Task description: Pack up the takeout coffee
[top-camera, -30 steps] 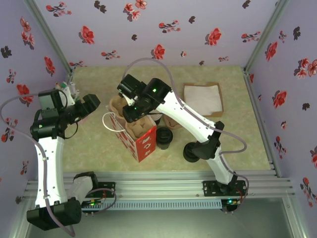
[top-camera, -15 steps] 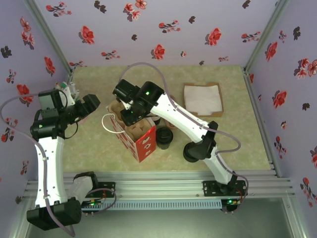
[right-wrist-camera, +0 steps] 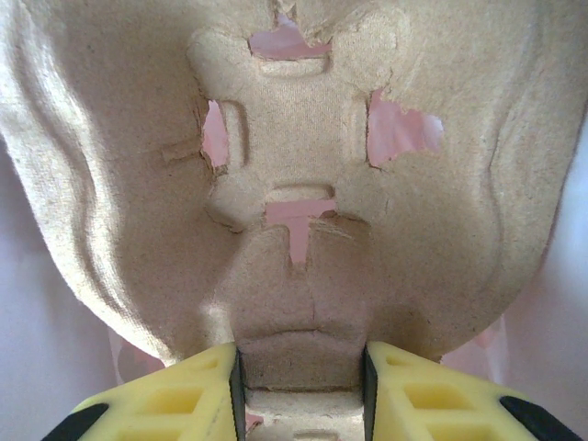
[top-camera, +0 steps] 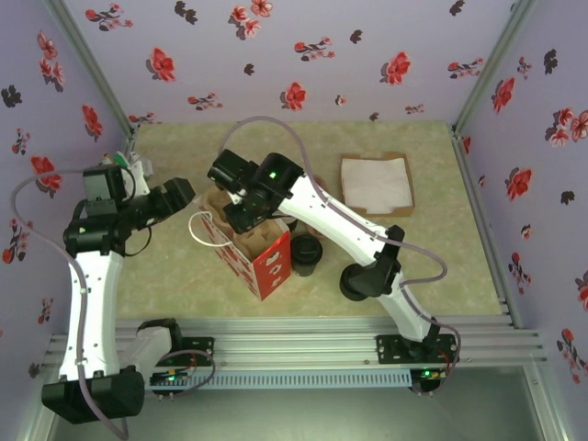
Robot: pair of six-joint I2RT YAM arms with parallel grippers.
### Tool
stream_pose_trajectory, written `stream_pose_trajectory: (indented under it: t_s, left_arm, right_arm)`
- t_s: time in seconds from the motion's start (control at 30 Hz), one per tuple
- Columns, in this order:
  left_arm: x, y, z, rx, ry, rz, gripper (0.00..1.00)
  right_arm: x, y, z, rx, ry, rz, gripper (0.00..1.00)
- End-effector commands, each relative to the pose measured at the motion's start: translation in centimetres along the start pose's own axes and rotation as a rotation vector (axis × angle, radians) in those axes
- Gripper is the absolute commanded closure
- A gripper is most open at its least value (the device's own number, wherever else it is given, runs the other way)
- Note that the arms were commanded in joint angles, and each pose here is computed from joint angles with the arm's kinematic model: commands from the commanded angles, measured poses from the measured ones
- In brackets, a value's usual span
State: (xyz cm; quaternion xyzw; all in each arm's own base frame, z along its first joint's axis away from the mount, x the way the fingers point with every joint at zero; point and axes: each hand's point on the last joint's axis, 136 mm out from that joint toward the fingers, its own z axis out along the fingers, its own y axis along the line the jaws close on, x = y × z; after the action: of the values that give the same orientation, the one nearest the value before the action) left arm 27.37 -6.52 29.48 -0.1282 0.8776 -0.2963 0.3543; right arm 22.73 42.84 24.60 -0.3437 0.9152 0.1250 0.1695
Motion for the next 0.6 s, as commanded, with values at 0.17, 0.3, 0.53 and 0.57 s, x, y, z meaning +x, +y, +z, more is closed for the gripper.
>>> stream_pose_trajectory:
  t_s: [0.17, 0.3, 0.53, 0.57]
  left_arm:
    - [1.3, 1.0, 1.0, -0.085, 0.042, 0.07, 0.29]
    - [1.8, 1.5, 1.6, -0.105, 0.06, 0.078, 0.33]
    - [2.5, 1.3, 2.3, -0.096, 0.094, 0.091, 0.33]
    - [2.6, 1.2, 2.4, -0.094, 0.097, 0.093, 0.33]
  right_arm:
    - [0.7, -0.4, -0.5, 0.029, 0.01, -0.013, 0.65]
    - [0.7, -0.3, -0.7, 0.025, 0.01, -0.012, 0.65]
    - [0.6, -0.2, -0.8, 0.016, 0.005, -0.009, 0.65]
    - [0.6, -0.2, -0.8, 0.016, 0.005, -0.009, 0.65]
